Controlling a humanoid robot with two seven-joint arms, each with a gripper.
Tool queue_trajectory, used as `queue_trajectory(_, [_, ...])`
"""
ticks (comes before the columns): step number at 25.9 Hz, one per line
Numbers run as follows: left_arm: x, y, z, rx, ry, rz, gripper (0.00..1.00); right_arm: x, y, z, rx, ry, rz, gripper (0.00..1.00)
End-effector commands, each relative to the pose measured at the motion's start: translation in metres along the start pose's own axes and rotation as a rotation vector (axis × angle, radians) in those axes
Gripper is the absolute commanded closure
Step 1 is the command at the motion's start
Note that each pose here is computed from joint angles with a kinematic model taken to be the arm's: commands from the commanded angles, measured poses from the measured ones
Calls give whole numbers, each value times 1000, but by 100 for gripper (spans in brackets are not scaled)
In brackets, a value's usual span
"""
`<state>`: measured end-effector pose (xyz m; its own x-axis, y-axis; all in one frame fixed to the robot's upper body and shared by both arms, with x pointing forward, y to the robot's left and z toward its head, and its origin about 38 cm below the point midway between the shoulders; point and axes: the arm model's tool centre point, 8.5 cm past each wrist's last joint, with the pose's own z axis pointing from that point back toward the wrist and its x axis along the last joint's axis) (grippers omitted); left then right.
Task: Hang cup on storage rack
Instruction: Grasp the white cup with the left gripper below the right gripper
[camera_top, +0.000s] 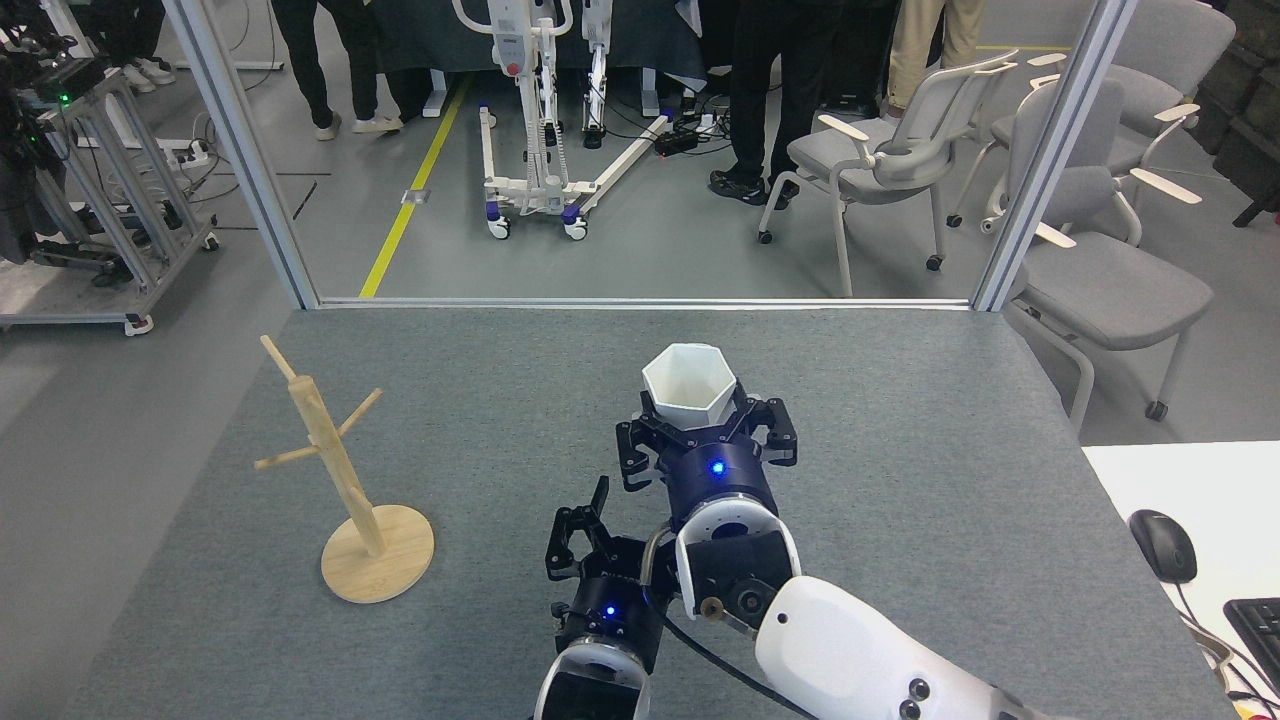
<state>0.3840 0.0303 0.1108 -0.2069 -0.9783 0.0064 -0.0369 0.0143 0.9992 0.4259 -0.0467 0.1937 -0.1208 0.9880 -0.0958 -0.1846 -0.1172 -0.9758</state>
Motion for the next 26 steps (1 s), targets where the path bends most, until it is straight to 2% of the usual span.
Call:
queue_trajectory(1, [0,7,-6,13,-2,-4,3,4,1,2,2,-11,1,83])
queue_trajectory(13, [-3,19,-22,38,-2,-15,4,19,-2,6,-2,-40,-13,83])
queue_trajectory(21, [-6,18,-33,28,3,-35,3,31,3,11,7,-68,-8,78])
queue_trajectory(26, [-8,18,-42,23,6,-54,3,40,6,15,11,-85,-22,77])
